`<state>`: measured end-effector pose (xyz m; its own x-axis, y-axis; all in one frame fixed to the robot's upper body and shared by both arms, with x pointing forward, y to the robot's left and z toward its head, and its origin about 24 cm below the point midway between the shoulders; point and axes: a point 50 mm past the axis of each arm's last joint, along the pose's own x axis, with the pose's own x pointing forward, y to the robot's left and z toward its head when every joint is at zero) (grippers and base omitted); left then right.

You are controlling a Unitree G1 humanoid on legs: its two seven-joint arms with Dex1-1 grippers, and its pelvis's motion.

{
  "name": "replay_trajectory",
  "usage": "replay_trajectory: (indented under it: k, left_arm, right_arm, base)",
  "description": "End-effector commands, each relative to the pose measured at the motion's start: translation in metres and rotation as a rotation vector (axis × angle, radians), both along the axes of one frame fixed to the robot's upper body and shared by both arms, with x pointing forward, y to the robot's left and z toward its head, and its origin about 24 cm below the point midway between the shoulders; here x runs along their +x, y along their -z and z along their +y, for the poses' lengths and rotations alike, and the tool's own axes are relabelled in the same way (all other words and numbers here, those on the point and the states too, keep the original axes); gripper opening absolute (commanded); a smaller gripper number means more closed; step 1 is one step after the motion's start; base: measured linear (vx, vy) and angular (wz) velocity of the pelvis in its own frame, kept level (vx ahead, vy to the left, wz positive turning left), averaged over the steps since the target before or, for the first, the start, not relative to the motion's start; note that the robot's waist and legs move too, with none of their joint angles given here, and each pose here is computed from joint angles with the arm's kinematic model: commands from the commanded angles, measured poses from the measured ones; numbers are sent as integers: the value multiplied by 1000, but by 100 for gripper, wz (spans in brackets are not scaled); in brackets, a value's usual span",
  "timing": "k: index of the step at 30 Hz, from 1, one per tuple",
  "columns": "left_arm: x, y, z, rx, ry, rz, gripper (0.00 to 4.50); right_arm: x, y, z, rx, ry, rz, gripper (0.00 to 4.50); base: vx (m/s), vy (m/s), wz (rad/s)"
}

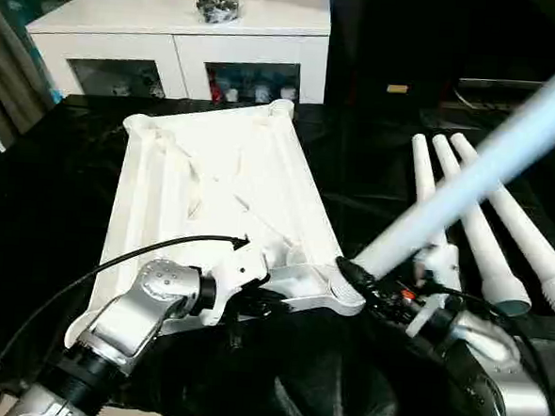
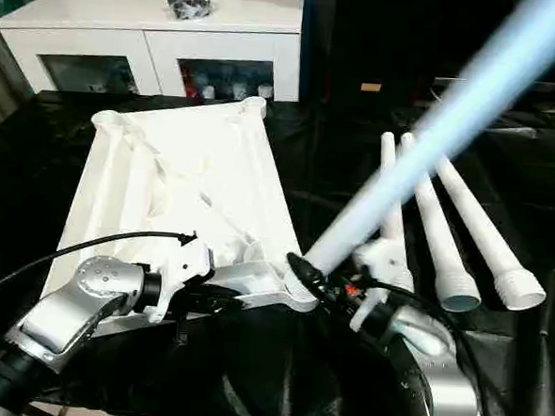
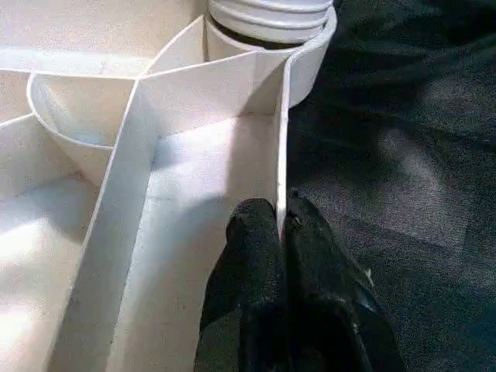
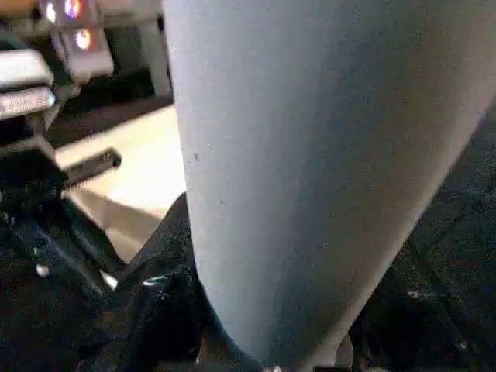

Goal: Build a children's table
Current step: Insert table leg to table base

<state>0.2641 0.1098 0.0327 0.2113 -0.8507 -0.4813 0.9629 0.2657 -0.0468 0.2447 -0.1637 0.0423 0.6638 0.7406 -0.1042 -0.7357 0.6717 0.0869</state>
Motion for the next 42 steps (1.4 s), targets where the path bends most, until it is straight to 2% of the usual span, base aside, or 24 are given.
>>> replay_trajectory:
  k: [1,10,20,29,37,42]
  left_arm:
    - [11,-16,0,-22,-17,-80,0]
    - [9,-16,0,-19,3,-78,0]
    - [5,-19,6,4,100,-61,0]
    - [5,-24,17,60,233,-49,0]
    - [6,-25,28,88,242,-41,0]
    - [7,-25,30,83,200,-56,0]
  right_arm:
    - [-13,35,-5,-127,-3,182,193]
    - [-5,31,6,-199,-157,201,193]
    - [-2,32,9,-216,-335,225,193]
    - [-13,39,13,-303,-598,266,193]
    - [-11,38,20,-301,-674,261,193]
    - [-6,38,21,-287,-631,241,193]
  base:
    - [0,0,0]
    - [0,0,0]
    - [0,0,0]
    - [0,0,0]
    - [7,1,0]
    - [0,0,0]
